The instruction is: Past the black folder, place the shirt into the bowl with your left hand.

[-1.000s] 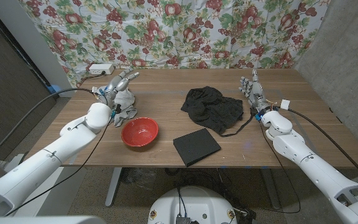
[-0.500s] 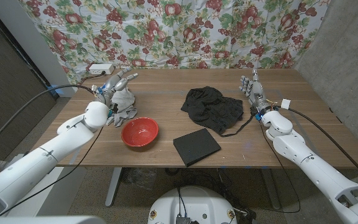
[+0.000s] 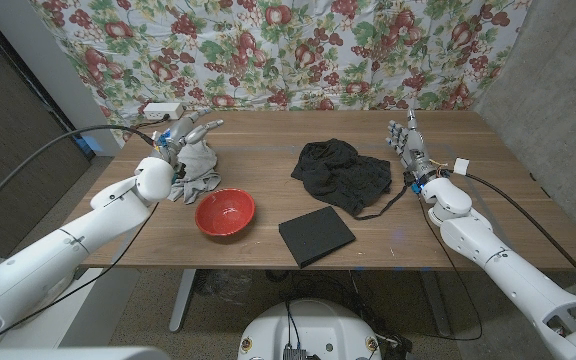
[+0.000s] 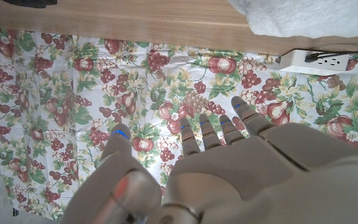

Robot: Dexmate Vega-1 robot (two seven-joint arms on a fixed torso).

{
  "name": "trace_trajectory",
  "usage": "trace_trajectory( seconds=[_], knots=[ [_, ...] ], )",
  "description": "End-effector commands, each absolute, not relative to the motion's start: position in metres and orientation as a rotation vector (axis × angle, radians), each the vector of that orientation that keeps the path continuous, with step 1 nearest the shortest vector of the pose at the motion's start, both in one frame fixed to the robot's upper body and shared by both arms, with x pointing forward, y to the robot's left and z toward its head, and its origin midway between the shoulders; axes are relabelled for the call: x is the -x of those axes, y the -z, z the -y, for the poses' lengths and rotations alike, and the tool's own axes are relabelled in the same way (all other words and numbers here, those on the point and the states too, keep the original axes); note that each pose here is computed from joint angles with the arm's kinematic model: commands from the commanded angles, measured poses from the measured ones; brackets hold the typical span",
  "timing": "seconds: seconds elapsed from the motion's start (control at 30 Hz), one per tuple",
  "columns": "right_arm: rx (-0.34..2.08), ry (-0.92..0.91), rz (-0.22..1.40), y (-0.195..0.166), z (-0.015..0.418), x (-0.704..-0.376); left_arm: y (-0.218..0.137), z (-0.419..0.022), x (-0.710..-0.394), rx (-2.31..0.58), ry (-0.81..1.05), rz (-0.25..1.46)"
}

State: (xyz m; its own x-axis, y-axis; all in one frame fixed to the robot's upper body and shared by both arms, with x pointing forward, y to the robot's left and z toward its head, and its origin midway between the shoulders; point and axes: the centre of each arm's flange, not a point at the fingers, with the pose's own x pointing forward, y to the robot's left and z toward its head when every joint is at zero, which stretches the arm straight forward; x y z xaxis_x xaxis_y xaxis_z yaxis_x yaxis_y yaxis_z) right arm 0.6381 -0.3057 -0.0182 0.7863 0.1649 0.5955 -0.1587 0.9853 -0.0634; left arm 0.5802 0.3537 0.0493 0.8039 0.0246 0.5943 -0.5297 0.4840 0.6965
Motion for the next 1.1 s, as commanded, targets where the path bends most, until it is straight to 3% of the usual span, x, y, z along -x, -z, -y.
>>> trace_trajectory(
  seconds=[0.03,1.1],
  knots=[
    [0.016,-0.169,0.641,0.018,0.306,-0.635,-0.060,-0.356,-0.572,-1.155,-0.399,0.551],
    [0.007,-0.175,0.631,0.028,0.300,-0.632,-0.052,-0.371,-0.569,-1.314,-0.389,0.577]
  ],
)
